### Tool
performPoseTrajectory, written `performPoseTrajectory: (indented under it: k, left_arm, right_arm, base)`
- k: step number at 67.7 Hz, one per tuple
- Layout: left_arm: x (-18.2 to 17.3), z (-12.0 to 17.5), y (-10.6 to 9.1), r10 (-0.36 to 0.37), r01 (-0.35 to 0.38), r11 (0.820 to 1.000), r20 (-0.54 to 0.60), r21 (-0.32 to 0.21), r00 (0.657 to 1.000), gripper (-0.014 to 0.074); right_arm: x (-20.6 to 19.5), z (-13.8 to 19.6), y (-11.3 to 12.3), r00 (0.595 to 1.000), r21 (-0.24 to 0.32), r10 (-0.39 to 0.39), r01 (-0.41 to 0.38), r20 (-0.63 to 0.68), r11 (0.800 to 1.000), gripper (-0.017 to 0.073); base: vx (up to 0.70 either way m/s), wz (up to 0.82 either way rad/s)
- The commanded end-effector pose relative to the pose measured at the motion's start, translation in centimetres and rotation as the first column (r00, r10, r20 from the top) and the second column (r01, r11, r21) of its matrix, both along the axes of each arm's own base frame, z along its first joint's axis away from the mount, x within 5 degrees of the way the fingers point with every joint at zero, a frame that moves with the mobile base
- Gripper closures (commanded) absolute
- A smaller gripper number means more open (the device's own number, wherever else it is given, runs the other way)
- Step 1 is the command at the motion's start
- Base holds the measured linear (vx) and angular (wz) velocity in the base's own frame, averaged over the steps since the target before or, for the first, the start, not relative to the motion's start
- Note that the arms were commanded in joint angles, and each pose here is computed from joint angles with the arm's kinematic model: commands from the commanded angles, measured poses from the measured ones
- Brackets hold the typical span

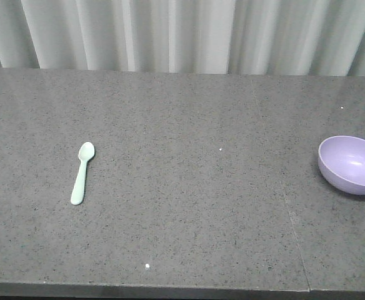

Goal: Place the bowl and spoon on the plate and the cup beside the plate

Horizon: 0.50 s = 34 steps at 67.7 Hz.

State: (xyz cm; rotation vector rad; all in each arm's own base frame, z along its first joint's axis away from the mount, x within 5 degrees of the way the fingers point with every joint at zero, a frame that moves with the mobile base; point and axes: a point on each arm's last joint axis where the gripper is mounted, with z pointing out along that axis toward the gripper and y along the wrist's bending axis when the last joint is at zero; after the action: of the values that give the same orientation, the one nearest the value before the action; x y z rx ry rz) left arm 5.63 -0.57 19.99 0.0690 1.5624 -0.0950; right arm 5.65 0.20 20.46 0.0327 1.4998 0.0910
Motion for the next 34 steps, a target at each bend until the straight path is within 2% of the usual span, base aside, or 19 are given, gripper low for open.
performPoseTrajectory:
  k: [1, 6, 15, 25, 34]
  left_arm:
    - [-0.4, 2.4, 0.0, -0.010, 0.015, 0.999, 0.137, -0.031, 0.990, 0.0600]
    - [-0.7, 3.7, 0.0, -0.007, 0.013, 0.999, 0.152, -0.034, 0.988, 0.0600]
    - [-1.0, 8.0, 0.1, 0.001, 0.004, 0.999, 0.144, -0.035, 0.990, 0.0600]
    - [0.5, 13.6, 0.1, 0.017, -0.017, 1.000, -0.003, -0.022, 1.000, 0.0600]
    - [3.2, 18.0, -0.1, 0.032, -0.033, 0.999, -0.145, -0.007, 0.989, 0.0600]
  right_arm:
    - [-0.2, 0.8, 0.0, 0.996, -0.002, 0.003, -0.003, 0.091, 1.000, 0.0570]
    - [-0.3, 1.9, 0.0, 0.995, 0.020, 0.003, -0.005, 0.101, 1.000, 0.0570]
    - [-0.4, 5.3, 0.0, 0.997, 0.017, 0.003, -0.004, 0.076, 1.000, 0.0570]
    - [0.5, 9.7, 0.0, 0.999, 0.003, 0.001, 0.000, -0.045, 1.000, 0.0570]
    - [2.1, 14.1, 0.0, 0.981, -0.029, -0.015, 0.009, -0.195, 1.000, 0.0570]
  base:
    - [0.00, 0.00]
    - [0.00, 0.00]
    - [0.00, 0.00]
    - [0.00, 0.00]
    - [0.00, 0.00]
